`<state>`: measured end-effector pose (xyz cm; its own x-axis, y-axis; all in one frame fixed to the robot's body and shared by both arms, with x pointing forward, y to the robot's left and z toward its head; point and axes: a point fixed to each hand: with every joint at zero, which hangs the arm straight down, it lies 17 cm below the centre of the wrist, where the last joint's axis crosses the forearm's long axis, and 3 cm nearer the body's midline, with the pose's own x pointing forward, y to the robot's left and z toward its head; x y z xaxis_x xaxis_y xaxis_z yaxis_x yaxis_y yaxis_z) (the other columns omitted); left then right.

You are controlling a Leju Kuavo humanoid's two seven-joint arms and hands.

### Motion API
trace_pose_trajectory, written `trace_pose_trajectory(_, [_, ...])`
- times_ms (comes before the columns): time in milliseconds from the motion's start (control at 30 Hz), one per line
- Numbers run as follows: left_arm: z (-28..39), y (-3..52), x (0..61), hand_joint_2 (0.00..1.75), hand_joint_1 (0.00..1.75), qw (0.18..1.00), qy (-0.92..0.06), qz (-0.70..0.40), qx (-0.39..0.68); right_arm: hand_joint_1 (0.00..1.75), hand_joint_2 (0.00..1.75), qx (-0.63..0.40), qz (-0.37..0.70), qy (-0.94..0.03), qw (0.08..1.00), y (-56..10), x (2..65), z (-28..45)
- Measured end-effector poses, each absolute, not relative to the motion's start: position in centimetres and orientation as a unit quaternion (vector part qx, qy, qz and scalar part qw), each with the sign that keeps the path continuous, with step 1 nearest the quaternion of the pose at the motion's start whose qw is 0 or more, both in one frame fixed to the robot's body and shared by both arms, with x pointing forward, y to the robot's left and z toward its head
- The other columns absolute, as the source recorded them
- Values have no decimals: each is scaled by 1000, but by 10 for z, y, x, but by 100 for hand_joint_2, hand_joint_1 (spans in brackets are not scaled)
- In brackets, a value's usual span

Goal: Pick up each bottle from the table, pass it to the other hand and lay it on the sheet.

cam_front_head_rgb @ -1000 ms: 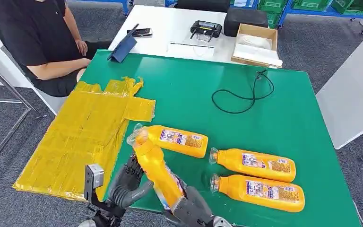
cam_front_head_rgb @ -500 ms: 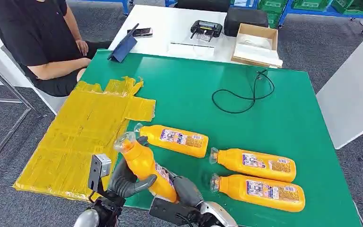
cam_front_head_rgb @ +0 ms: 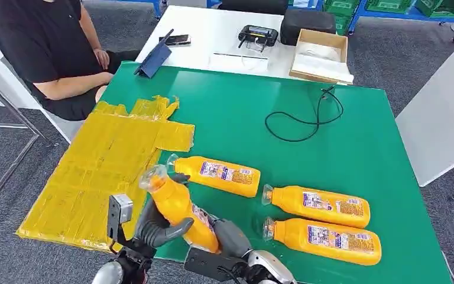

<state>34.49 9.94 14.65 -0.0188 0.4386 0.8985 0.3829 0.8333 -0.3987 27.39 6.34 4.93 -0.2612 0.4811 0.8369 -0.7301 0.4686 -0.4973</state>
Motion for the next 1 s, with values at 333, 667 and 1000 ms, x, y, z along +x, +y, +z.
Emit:
trace_pose_trajectory(333, [163, 106, 323, 175, 175, 605, -728, 40, -320, 175, 175, 100, 444, -650, 608, 49, 264, 57])
trace_pose_trajectory(667, [188, 112, 320, 175, 175, 559, -810, -100, -147, 0, 175, 37, 390, -664, 637, 0, 292, 67])
trace_pose_trajectory(1000, [212, 158, 344, 175, 175, 359, -809, -345, 312, 0, 175, -25, 345, -698, 627, -52, 339, 111])
